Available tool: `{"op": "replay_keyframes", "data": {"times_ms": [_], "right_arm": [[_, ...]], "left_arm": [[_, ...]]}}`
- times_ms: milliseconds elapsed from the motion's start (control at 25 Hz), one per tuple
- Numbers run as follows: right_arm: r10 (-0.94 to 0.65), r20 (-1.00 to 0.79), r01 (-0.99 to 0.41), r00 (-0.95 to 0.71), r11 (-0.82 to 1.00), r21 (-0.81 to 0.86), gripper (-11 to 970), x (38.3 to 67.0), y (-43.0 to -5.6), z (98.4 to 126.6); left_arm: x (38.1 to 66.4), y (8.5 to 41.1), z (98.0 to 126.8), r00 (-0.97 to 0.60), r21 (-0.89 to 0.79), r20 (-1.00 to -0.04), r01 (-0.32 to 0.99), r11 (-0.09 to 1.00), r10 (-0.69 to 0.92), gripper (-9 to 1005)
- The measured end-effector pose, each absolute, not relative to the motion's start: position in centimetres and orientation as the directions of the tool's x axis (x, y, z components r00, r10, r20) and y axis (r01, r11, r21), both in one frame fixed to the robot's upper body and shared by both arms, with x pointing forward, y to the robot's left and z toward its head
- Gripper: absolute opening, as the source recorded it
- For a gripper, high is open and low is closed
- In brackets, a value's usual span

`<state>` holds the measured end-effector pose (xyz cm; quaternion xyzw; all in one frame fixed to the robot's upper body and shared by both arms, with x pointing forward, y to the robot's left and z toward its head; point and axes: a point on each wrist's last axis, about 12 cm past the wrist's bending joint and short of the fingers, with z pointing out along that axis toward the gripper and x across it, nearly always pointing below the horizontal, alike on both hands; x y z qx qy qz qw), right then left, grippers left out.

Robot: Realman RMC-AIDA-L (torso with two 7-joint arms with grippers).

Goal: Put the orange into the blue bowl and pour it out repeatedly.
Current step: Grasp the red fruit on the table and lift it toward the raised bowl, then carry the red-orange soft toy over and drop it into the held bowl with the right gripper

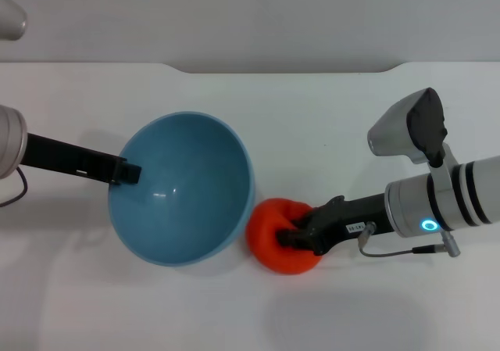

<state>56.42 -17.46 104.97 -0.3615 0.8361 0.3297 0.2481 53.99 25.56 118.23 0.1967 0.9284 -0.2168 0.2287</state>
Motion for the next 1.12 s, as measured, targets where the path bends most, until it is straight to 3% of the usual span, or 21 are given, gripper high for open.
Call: {"op": "replay_keyframes", "data": {"times_ms": [160, 400, 760, 920, 960, 1120], "right_arm": [[-0.440, -0.657, -0.773, -0.612, 0.508, 0.380, 144, 56.1, -17.8, 105.0], [-0.376, -0.699, -0.762, -0.608, 0.522, 0.382, 60, 55.5, -19.6, 105.8], [-0.275, -0.824, -0.801, -0.495, 0.511, 0.310, 23, 53.8, -24.7, 110.7], [-0.285, -0.877, -0.844, -0.386, 0.492, 0.212, 18, 53.3, -25.9, 114.2], [-0.291, -0.888, -0.856, -0.357, 0.483, 0.186, 18, 53.2, -26.1, 115.1], [-0.328, -0.910, -0.904, -0.255, 0.414, 0.104, 20, 52.8, -25.5, 117.8]], "left_arm": [[54.2, 25.2, 118.2, -0.815, -0.312, -0.508, 0.475, 0.823, 0.278, -1], [54.2, 24.5, 118.2, -0.809, -0.307, -0.503, 0.497, 0.812, 0.304, 0], [54.4, 23.2, 117.5, -0.806, -0.302, -0.472, 0.529, 0.793, 0.357, 0], [54.7, 21.8, 116.6, -0.808, -0.277, -0.413, 0.551, 0.787, 0.420, 0], [55.0, 20.0, 115.6, -0.802, -0.228, -0.337, 0.577, 0.784, 0.493, 0], [55.4, 17.6, 114.8, -0.778, -0.191, -0.274, 0.620, 0.761, 0.565, -1]]}}
